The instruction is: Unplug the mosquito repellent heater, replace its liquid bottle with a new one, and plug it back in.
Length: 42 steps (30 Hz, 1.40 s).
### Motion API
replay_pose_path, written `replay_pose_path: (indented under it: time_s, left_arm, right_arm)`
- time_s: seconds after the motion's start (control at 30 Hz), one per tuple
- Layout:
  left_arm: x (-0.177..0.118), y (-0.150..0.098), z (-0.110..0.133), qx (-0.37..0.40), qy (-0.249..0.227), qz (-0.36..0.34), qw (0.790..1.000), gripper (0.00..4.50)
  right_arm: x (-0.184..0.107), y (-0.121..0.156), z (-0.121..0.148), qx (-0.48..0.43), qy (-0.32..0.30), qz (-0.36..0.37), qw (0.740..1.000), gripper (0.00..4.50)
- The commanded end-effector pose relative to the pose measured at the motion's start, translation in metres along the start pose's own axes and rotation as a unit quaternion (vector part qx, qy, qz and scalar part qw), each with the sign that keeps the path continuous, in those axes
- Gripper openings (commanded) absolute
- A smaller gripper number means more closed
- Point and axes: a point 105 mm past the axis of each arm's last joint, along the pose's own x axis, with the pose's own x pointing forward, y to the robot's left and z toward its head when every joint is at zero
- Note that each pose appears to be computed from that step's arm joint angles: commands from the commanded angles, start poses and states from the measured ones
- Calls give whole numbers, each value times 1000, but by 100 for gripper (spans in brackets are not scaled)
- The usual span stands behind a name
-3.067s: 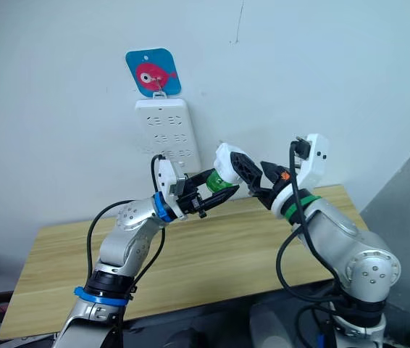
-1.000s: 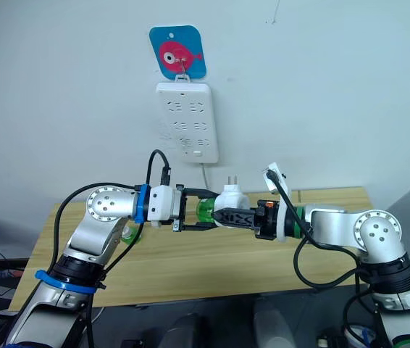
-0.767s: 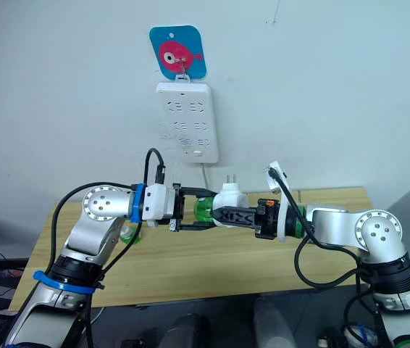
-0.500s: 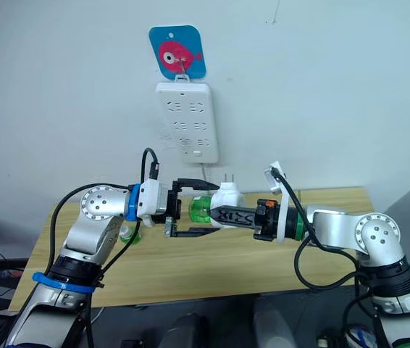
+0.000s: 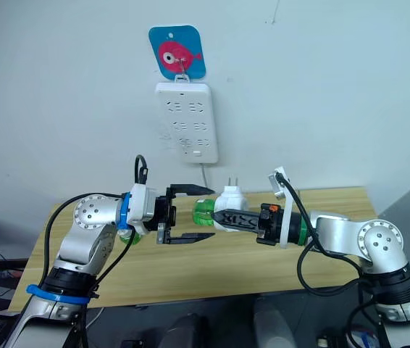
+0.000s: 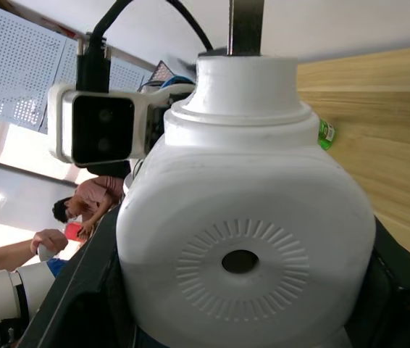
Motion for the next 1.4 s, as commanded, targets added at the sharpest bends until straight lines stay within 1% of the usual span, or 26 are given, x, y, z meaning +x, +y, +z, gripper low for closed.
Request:
replay_pose_path:
  time_s: [0.03, 0.13, 0.23, 0.27, 0.33, 0.4, 0.43, 0.5, 0.6, 0.67, 0.73, 0.77, 0.83, 0.87, 0.9, 0.93, 0.97, 1.03, 1.07, 1.1, 1.2, 1.3, 1.4]
  left_arm:
    - [5, 5, 12, 22, -23, 8, 999, 327]
    - [6, 5, 12, 19, -25, 8, 999, 235]
    - [6, 2, 14, -2, -24, -7, 1000, 232]
    - [4, -1, 14, -25, -18, -17, 999, 232]
    - [-3, -12, 8, -108, 20, -54, 992, 232]
    - [-12, -24, 7, -220, 57, -92, 970, 232]
    - [-16, -28, 8, -258, 73, -111, 957, 231]
    - [-20, -27, 12, -319, 85, -129, 935, 230]
    - [-20, -20, 15, -355, 87, -132, 921, 229]
    - [-19, -19, 14, -349, 94, -136, 922, 229]
    - [-20, -20, 18, -359, 78, -145, 919, 229]
    - [-20, -20, 18, -354, 74, -145, 921, 229]
    - [-19, -11, 11, -317, 78, -109, 939, 229]
    - [-18, -9, 8, -288, 82, -103, 949, 301]
    - [-19, -9, 3, -232, 92, -101, 963, 327]
    - [-18, -3, -1, -177, 92, -77, 977, 361]
    - [-18, 3, -4, -148, 87, -46, 984, 389]
    - [-20, 4, -5, -68, 67, -18, 995, 449]
    - [-21, 2, -6, -36, 57, -4, 998, 450]
    - [-20, -3, -2, 13, 41, 0, 999, 450]
    - [-12, -13, 10, 83, -7, 14, 996, 450]
    - [-2, -22, 18, 107, -38, 18, 993, 450]
    - [4, -25, 19, 112, -48, 20, 992, 450]
  right_arm:
    - [-3, 15, 4, -16, -9, 29, 999, 305]
    - [-3, 15, 3, -17, -6, 27, 999, 305]
    - [-4, 16, 1, -25, 5, 22, 999, 304]
    - [-4, 15, -2, -39, 17, 14, 999, 304]
    - [-6, 15, -11, -82, 50, 1, 995, 304]
    - [-6, 18, -16, -113, 68, 0, 991, 304]
    - [-6, 19, -16, -122, 71, 3, 990, 304]
    - [-6, 22, -17, -135, 75, 10, 988, 304]
    - [-6, 25, -17, -141, 77, 19, 987, 304]
    - [-6, 26, -18, -138, 78, 23, 987, 304]
    - [-7, 26, -18, -132, 77, 25, 988, 304]
    - [-7, 26, -18, -126, 74, 26, 989, 304]
    - [-8, 26, -18, -116, 68, 26, 991, 304]
    - [-8, 26, -17, -109, 64, 26, 992, 304]
    - [-9, 25, -16, -98, 57, 25, 993, 304]
    - [-10, 24, -14, -89, 50, 22, 995, 304]
    - [-12, 23, -12, -78, 43, 20, 996, 304]
    - [-15, 21, -9, -59, 29, 15, 998, 304]
    - [-16, 19, -8, -50, 21, 13, 998, 304]
    - [-17, 17, -7, -43, 14, 11, 999, 304]
    - [-19, 14, -7, -32, 4, 6, 999, 304]
    - [-18, 13, -8, -28, 0, 4, 1000, 304]
    - [-17, 13, -8, -28, 1, 5, 1000, 304]
